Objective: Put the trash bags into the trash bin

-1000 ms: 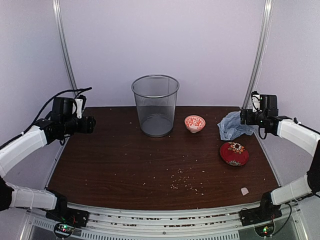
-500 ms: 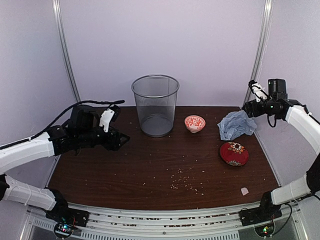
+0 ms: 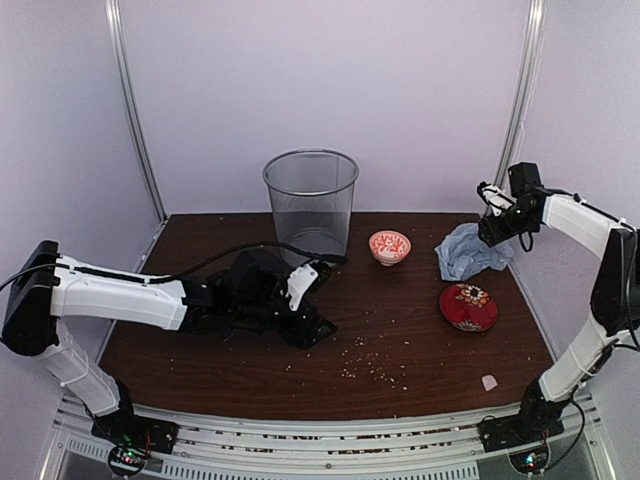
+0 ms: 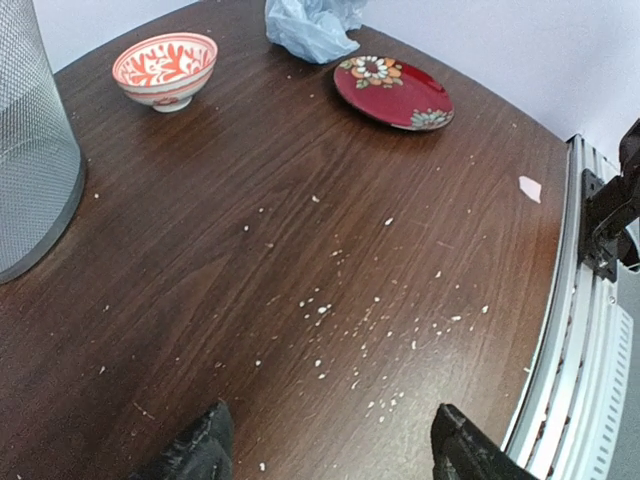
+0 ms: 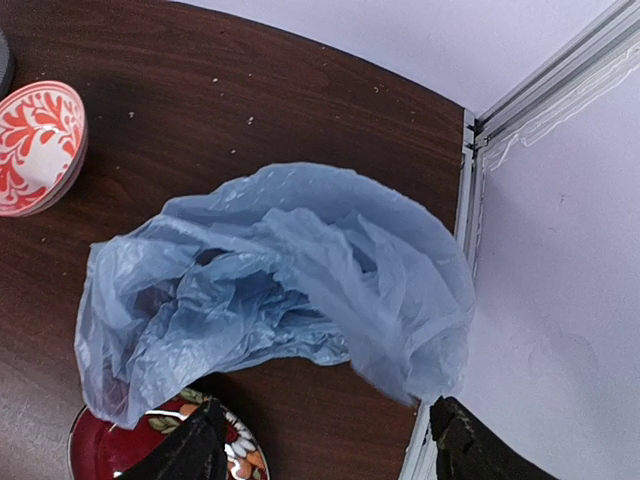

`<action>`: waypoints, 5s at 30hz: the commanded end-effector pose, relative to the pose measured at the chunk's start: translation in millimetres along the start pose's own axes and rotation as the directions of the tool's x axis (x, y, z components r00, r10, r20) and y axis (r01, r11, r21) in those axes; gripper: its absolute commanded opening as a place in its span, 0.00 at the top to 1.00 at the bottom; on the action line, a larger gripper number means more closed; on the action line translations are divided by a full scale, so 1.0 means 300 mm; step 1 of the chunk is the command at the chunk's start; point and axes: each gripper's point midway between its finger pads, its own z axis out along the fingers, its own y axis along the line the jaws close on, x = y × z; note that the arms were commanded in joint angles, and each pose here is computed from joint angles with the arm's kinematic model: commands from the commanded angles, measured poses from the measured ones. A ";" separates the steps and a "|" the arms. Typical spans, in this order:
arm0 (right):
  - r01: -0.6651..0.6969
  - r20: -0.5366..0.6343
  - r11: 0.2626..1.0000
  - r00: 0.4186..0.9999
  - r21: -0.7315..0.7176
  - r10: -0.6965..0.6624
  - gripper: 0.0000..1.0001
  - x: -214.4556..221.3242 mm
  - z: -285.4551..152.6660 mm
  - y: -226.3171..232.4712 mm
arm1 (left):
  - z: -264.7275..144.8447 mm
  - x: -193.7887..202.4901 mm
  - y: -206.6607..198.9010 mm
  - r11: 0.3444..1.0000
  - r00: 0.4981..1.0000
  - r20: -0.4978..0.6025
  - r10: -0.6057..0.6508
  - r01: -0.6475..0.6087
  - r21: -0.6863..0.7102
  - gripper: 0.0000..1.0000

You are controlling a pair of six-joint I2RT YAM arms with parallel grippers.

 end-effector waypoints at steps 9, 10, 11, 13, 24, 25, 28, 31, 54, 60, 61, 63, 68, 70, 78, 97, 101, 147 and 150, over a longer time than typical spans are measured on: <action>0.183 -0.134 0.969 0.978 0.166 -0.162 0.28 -0.026 0.101 -0.133 | 0.032 -0.090 -0.044 0.998 0.995 0.090 0.033 -0.028 -0.060 0.30; 0.197 -0.136 0.967 0.975 0.162 -0.176 0.28 -0.029 0.112 -0.133 | 0.037 -0.087 -0.046 0.998 0.995 0.094 0.028 -0.023 -0.054 0.30; 0.208 -0.136 0.966 0.973 0.151 -0.188 0.29 -0.031 0.122 -0.129 | 0.040 -0.081 -0.045 0.999 0.995 0.097 0.022 -0.017 -0.051 0.30; 0.239 -0.122 0.965 0.967 0.109 -0.226 0.32 -0.044 0.139 -0.103 | 0.052 -0.068 -0.046 0.999 0.995 0.098 0.011 -0.006 -0.048 0.30; 0.385 -0.006 0.918 0.922 -0.098 -0.387 1.00 -0.130 0.077 0.213 | 0.072 -0.049 -0.022 0.996 0.994 0.104 -0.022 0.030 -0.081 0.29; 0.400 0.015 0.909 0.916 -0.116 -0.401 1.00 -0.149 0.042 0.258 | 0.069 -0.050 -0.019 0.996 0.994 0.108 -0.027 0.037 -0.086 0.29; 0.441 0.101 0.881 0.897 -0.173 -0.430 1.00 -0.208 -0.079 0.406 | 0.059 -0.057 -0.019 0.995 0.992 0.120 -0.040 0.050 -0.085 0.29; 0.475 0.197 0.840 0.879 -0.262 -0.435 1.00 -0.245 -0.207 0.552 | 0.046 -0.062 -0.031 0.997 0.991 0.127 -0.035 0.043 -0.064 0.39; 0.280 0.260 0.520 0.959 -0.807 -0.114 1.00 -0.147 -0.284 1.022 | -0.206 -0.044 -0.029 0.993 0.982 0.160 -0.104 0.113 -0.045 0.20; 0.221 0.219 0.502 0.974 -0.836 -0.065 1.00 -0.130 -0.257 1.046 | -0.041 0.019 0.030 0.954 0.962 0.112 -0.251 0.265 -0.142 0.12; 0.214 0.215 0.505 0.975 -0.836 -0.057 1.00 -0.129 -0.254 1.045 | -0.021 0.019 0.040 0.947 0.956 0.125 -0.265 0.282 -0.154 0.10; 0.204 0.213 0.514 0.976 -0.833 -0.043 1.00 -0.129 -0.251 1.042 | 0.021 0.016 0.054 0.937 0.948 0.144 -0.283 0.305 -0.171 0.08; 0.205 0.220 0.521 0.975 -0.829 -0.033 1.00 -0.111 -0.251 1.039 | 0.139 -0.011 0.040 0.942 0.955 0.123 -0.272 0.290 -0.169 0.08; 0.204 0.221 0.524 0.975 -0.827 -0.030 1.00 -0.103 -0.249 1.039 | 0.185 -0.010 0.025 0.944 0.954 0.102 -0.281 0.294 -0.152 0.09; 0.198 0.224 0.537 0.974 -0.820 -0.017 1.00 -0.107 -0.250 1.032 | 0.266 0.073 0.076 0.880 0.911 0.071 -0.407 0.411 -0.239 0.09; 0.191 0.217 0.564 0.976 -0.803 -0.021 1.00 -0.109 -0.216 1.028 | 0.200 0.183 0.160 0.833 0.896 0.094 -0.433 0.438 -0.339 0.92; 0.198 0.218 0.597 0.975 -0.777 -0.040 1.00 -0.117 -0.205 1.011 | 0.107 0.080 0.150 0.869 0.928 0.134 -0.348 0.373 -0.326 0.99; 0.568 0.541 0.394 0.820 -0.723 -0.190 1.00 -0.016 -0.817 0.941 | -0.207 -0.200 -0.143 0.957 0.991 0.053 0.122 -0.103 -0.272 1.00; 0.540 0.577 0.503 0.811 -0.675 -0.097 1.00 -0.163 -0.848 0.883 | -0.266 -0.362 -0.136 0.958 0.985 0.131 0.115 -0.076 -0.276 1.00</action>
